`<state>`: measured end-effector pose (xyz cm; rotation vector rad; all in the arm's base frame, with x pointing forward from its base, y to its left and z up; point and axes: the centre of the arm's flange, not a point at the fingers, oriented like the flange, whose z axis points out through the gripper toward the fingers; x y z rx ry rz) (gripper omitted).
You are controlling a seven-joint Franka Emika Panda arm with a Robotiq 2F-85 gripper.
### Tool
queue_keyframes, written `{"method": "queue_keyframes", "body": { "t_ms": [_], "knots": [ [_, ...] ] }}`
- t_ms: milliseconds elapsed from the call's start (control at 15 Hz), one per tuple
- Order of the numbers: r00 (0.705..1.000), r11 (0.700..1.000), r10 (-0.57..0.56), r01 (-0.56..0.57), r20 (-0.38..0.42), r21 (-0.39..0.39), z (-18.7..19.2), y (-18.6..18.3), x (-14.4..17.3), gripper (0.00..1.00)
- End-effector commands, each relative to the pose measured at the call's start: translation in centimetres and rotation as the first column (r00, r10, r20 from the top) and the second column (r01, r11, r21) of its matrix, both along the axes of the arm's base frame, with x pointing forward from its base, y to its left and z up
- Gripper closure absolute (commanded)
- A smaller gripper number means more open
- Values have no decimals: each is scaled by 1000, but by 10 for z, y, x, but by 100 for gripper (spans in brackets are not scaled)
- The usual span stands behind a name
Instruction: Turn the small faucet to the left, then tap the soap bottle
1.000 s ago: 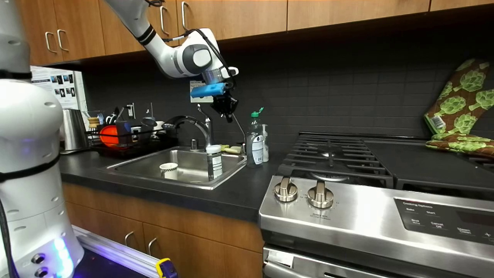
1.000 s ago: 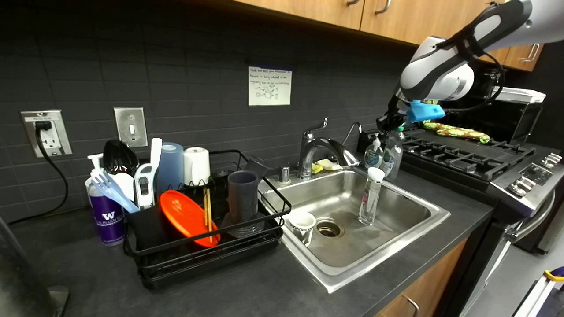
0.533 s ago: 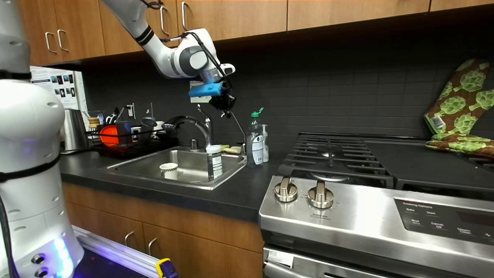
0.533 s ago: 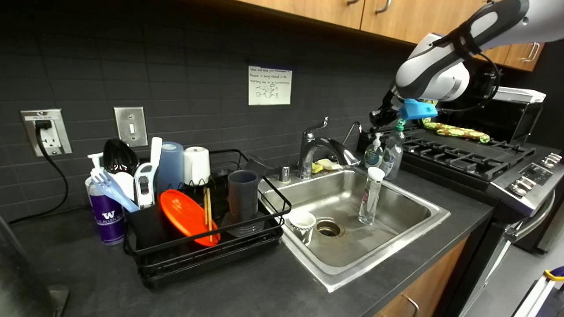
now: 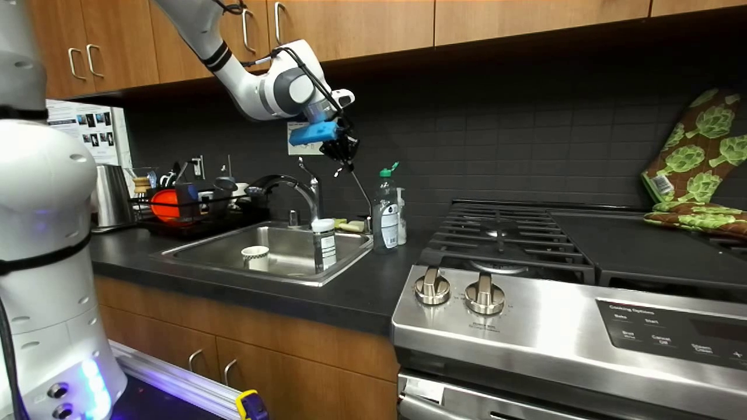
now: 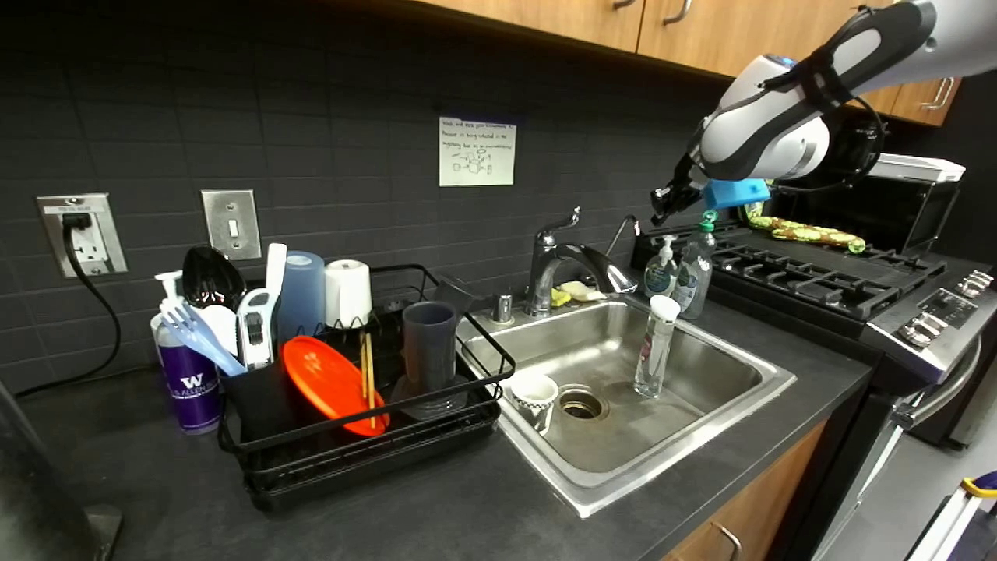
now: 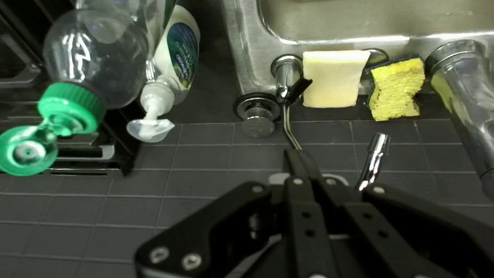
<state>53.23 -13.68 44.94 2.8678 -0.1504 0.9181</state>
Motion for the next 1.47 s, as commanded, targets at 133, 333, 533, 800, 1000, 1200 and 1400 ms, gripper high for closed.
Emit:
{"method": "queue_keyframes", "body": {
  "t_ms": [133,333,533,800,1000,1200,1400],
  "knots": [
    [999,999,-30,31,39,-45,-4,3,8,100],
    [998,997,-38,41,44,-64,-2,6,15,100],
    [998,995,-55,57,28,-79,4,8,22,100],
    [997,991,-73,71,-17,-118,12,6,33,100],
    [996,987,-78,71,-48,-142,14,4,42,100],
    [994,981,-86,73,-69,-178,15,1,52,100],
    [992,973,-102,83,-78,-215,14,-4,61,100]
  ]
}}
